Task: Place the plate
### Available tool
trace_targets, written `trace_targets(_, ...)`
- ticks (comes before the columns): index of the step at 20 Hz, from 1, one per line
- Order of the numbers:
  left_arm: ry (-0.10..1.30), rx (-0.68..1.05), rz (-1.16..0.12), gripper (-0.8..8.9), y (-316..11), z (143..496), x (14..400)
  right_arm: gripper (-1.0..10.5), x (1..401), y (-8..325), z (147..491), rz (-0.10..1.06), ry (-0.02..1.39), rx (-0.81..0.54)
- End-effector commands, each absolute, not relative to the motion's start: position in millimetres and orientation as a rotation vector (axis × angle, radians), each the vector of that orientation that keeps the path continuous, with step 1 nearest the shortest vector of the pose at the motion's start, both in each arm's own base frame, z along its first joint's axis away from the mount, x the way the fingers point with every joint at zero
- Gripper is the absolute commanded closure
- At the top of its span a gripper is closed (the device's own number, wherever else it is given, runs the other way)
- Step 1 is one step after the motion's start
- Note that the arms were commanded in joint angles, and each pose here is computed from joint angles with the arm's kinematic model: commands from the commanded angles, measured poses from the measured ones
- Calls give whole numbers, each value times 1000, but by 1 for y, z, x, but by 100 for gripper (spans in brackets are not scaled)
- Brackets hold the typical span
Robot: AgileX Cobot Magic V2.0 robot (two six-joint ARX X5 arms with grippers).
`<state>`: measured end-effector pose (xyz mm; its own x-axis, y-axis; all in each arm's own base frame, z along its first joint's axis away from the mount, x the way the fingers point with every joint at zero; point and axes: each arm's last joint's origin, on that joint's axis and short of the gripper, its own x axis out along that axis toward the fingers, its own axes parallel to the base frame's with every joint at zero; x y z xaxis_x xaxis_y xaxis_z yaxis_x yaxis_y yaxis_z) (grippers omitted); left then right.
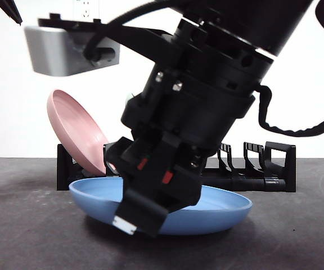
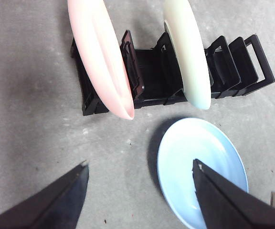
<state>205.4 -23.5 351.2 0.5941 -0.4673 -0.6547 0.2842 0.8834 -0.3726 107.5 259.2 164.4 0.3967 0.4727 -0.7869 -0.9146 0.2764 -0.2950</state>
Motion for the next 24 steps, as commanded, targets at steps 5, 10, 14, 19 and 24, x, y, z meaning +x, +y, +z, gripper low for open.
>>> trace_targets(5,803,-220,-458,469,-24,357,208,802,97,267,162,1080,635,-847)
trace_targets(10,809,-221,-457,469,-24,357,208,690,92,268,171,1066,658,-780)
trace_targets(14,808,-220,-458,469,-24,357,208,664,90,267,214,1081,544,-684)
trace_targets(19,804,-219,-458,469,-24,357,208,665,115,229,279,889,329,-470)
trace_targets(24,800,-219,-459,469,-24,358,208,665,159,166,331,609,276,-271)
